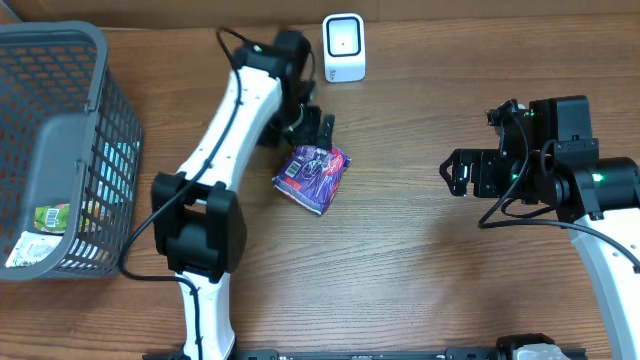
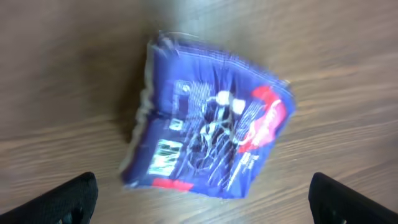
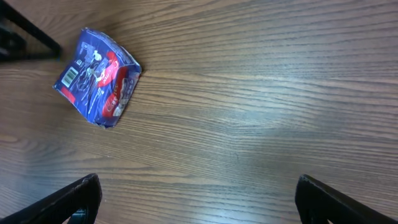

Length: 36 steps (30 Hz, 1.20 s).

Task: Scan the item barcode
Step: 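Lift the purple box out and place it on the table center, then reach the left gripper back into the basket toward the green packet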

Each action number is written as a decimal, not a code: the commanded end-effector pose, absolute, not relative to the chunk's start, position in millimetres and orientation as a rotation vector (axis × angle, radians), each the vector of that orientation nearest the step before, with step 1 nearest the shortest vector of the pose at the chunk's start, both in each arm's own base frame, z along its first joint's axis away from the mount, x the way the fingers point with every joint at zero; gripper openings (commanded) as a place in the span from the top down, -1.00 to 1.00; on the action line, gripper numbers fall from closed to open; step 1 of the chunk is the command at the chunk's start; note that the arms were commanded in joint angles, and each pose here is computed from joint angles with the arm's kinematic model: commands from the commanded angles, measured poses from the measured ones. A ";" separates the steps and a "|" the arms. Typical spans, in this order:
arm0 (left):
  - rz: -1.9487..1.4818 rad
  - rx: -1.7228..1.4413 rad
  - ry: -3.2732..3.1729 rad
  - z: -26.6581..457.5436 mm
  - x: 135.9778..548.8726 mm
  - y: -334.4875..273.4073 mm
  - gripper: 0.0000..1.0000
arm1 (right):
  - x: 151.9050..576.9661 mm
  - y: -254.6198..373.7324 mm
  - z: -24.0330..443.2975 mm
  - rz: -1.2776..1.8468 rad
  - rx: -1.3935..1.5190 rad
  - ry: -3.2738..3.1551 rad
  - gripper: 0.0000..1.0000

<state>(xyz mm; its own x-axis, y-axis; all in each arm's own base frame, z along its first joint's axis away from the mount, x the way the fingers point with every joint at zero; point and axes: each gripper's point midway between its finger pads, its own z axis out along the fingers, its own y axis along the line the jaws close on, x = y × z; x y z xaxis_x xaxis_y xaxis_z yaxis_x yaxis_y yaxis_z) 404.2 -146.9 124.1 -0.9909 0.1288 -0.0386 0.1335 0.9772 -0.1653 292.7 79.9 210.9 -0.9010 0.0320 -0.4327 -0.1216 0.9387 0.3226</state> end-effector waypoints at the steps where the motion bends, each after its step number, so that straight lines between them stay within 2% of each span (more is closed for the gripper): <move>1: -0.242 0.122 2.795 243.9 426.3 -112.4 -0.99 | 296.1 79.9 219.3 0.471 -0.076 2.625 -1.00; 7: -0.144 0.018 2.464 369.7 411.8 -40.6 -1.00 | 296.0 80.0 219.2 0.471 -0.076 2.625 -1.00; 9: -0.075 0.006 2.424 387.6 397.8 -9.1 -0.99 | 296.0 80.0 219.2 0.471 -0.076 2.625 -1.00; 11: -0.028 -0.157 2.433 390.8 381.6 30.6 -0.96 | 295.8 80.0 219.2 0.471 -0.076 2.626 -1.00; 15: -0.010 -0.684 2.472 366.5 346.3 120.6 -0.75 | 295.6 80.0 219.1 0.472 -0.076 2.627 -1.00; 19: -0.016 -1.118 2.432 330.2 317.0 188.8 -0.75 | 295.6 80.0 219.1 0.472 -0.076 2.627 -1.00; 21: -0.002 -1.372 2.379 288.2 297.2 241.2 -0.76 | 293.8 79.8 218.1 0.472 -0.074 2.636 -1.00; 25: -0.007 -1.504 2.362 246.5 287.3 266.3 -0.76 | 293.6 79.8 217.9 0.472 -0.074 2.637 -1.00; 36: 0.101 -1.715 2.385 135.8 268.6 279.3 -0.67 | 293.5 79.7 217.9 0.471 -0.074 2.637 -1.00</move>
